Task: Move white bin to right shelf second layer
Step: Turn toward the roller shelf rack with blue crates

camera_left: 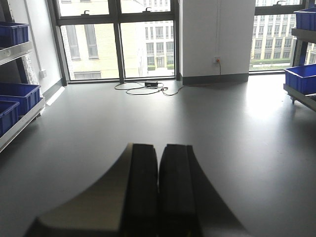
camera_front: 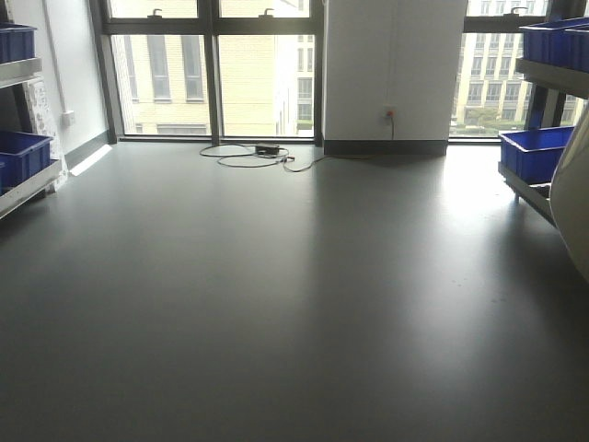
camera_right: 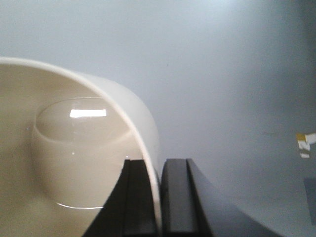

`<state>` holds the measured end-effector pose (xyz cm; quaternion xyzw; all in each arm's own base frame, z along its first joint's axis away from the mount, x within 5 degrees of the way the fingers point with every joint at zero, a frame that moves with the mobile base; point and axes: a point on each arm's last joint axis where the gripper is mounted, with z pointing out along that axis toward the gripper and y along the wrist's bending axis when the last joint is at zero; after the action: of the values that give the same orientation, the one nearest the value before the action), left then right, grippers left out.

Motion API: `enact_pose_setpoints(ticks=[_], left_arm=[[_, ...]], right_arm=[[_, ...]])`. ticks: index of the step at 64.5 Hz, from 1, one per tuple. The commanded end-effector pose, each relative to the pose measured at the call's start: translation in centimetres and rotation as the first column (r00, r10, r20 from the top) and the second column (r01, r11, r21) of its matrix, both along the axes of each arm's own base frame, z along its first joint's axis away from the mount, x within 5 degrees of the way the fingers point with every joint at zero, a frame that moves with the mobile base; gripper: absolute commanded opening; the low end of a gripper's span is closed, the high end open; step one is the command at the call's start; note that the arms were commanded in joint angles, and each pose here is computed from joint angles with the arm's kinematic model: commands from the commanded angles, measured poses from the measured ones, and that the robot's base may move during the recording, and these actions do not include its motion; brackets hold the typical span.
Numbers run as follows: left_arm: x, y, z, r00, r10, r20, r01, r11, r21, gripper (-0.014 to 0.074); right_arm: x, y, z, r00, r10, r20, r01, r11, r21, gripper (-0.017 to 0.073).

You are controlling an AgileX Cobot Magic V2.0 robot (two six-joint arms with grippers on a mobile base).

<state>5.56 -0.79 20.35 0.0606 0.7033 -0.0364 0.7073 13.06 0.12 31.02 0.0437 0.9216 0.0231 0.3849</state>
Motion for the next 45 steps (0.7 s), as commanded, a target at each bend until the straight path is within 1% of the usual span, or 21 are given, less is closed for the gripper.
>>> enact_pose_setpoints(ticks=[1,45], left_arm=[[0.03,0.02,-0.41,0.998,0.001,0.059,0.000,1.000,-0.017,0.0085],[0.03,0.02,-0.41,0.998,0.001,0.059,0.000,1.000,-0.017,0.0085]], right_arm=[[0.49,0.01,1.50,0.994,0.004,0.110,-0.003,1.000,-0.002,0.0048],[0.50,0.01,1.51,0.994,0.004,0.111,-0.003,1.000,-0.002,0.0048]])
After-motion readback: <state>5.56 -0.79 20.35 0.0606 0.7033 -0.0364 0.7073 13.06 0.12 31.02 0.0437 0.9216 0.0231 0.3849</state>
